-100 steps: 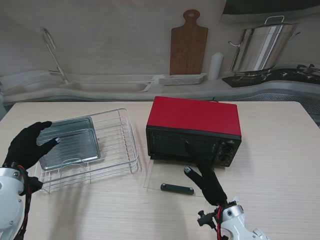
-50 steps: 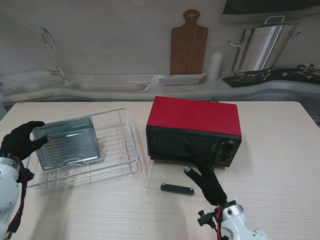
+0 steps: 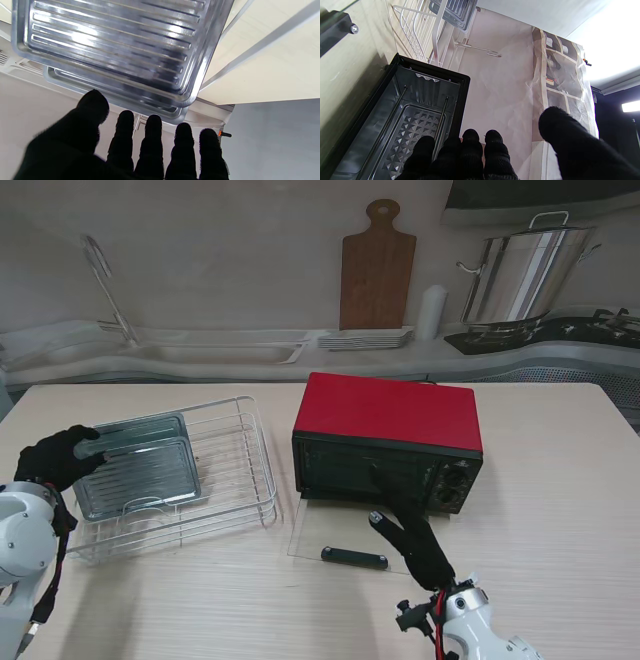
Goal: Slide the trays into the oven
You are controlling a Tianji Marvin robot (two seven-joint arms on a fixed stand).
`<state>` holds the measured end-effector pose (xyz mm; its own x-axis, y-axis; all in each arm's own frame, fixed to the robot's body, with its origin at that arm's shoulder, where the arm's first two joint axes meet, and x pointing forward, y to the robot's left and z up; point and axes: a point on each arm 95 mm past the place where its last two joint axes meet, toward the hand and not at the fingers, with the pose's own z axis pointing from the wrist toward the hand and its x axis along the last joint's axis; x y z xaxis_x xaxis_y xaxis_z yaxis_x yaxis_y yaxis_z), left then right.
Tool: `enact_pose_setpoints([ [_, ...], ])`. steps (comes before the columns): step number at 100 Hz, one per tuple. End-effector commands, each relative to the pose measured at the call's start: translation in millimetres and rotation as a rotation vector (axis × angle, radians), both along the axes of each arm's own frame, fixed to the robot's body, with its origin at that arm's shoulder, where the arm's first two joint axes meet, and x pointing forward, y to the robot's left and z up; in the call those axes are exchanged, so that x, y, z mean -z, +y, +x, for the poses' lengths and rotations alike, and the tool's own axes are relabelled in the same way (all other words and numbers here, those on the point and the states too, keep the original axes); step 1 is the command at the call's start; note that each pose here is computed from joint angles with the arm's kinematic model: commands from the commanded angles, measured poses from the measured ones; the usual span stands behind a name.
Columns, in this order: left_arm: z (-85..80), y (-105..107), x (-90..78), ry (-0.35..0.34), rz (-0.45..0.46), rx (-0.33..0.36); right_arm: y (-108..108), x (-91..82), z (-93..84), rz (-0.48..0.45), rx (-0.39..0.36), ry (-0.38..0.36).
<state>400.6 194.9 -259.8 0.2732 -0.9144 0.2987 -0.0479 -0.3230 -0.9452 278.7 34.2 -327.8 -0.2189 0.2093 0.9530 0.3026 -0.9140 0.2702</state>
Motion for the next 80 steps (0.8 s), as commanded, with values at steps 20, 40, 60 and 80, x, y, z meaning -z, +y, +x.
enact_pose_setpoints([
  [20, -1.8, 0.2, 12.8, 0.077, -0.006, -0.01, 2.4, 0.8, -2.7, 0.01, -0.01, 0.01],
  [40, -2.5, -1.7, 14.4, 0.082, -0.02, -0.028, 2.0, 1.1, -2.3, 0.012, -0.009, 0.011],
  [60, -1.9, -2.4, 14.3, 0.092, -0.025, -0.024, 1.6, 1.3, -1.9, 0.014, -0.008, 0.012],
  [80, -1.0, -3.1, 14.7, 0.113, 0.002, -0.006, 1.5, 1.6, -1.4, 0.017, -0.006, 0.013],
])
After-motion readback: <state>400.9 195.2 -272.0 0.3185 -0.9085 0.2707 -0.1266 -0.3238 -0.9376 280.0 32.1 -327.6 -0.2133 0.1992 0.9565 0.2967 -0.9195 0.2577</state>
